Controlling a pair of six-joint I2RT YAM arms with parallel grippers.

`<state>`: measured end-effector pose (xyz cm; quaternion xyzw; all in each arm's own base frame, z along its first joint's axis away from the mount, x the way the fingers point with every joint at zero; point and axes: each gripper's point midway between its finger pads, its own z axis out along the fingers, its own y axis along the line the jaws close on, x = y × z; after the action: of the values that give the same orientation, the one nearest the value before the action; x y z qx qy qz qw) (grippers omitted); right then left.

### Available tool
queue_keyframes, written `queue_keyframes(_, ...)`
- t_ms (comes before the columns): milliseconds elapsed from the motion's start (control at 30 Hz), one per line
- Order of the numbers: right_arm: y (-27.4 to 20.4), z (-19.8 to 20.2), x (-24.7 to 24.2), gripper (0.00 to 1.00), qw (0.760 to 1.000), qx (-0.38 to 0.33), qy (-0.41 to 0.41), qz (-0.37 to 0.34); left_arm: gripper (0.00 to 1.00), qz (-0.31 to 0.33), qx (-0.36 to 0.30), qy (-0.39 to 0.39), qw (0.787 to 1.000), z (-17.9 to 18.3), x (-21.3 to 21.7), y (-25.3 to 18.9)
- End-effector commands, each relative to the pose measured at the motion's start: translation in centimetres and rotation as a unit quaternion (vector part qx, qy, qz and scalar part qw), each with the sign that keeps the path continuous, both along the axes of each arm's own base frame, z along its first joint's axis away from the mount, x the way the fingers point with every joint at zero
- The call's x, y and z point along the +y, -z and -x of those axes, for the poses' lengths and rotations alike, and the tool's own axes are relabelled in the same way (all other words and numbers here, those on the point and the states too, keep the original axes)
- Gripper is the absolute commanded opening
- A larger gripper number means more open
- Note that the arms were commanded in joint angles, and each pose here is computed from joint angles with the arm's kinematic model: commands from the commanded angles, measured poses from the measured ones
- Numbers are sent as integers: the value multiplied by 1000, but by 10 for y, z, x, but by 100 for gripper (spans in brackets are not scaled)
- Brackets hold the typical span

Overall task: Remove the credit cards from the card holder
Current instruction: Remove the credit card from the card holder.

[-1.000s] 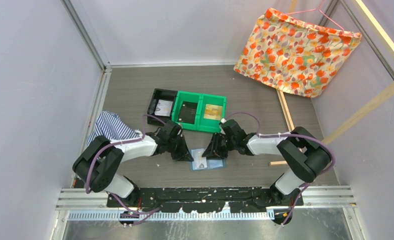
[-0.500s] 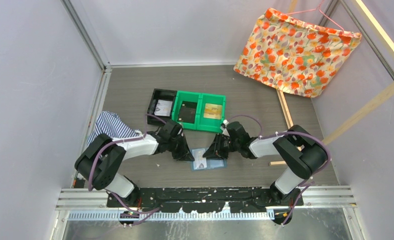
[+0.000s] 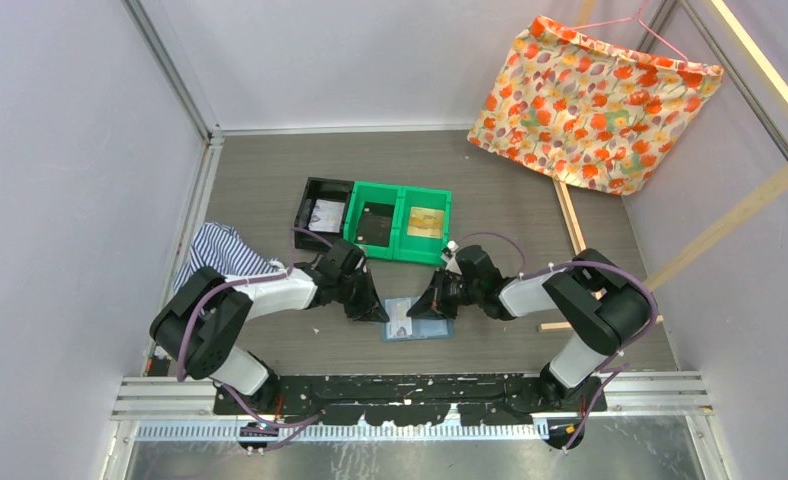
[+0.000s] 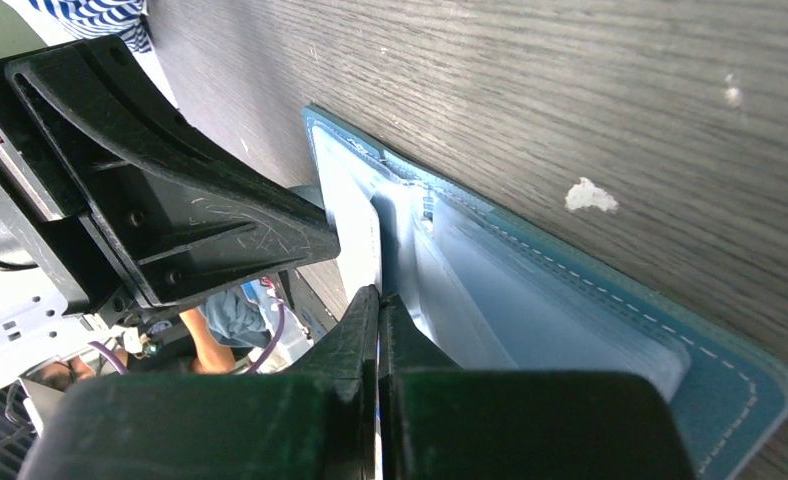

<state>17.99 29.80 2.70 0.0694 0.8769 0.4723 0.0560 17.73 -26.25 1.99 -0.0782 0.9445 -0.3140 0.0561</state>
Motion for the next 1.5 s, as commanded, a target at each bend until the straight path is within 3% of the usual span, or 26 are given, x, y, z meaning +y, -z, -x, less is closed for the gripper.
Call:
queue_keyframes(0, -11, -4, 1, 1, 1000, -25, -2, -13, 1, -55, -10, -8, 998, -1, 17, 24)
queue_keyframes(900, 15, 5, -38, 1, 1000, 12, 5, 21, 1, -60, -1, -14, 998, -6, 25, 29)
queue_keyframes(1133, 11, 6, -35, 1, 1000, 6, -11, 8, 0, -22, -47, 22, 998, -8, 16, -4)
queue_keyframes(1167, 10, 6, -34, 1, 1000, 6, -13, 5, 2, -22, -54, 23, 998, -9, 17, -11)
queue_keyframes(1267, 5, 6, -30, 1, 1000, 2, -18, -18, 21, -33, -77, 22, 996, -12, 24, -27)
queue_keyframes(1467, 1, 6, -19, 1, 997, 7, -21, -77, 35, 20, -98, 34, 994, -10, 11, -56)
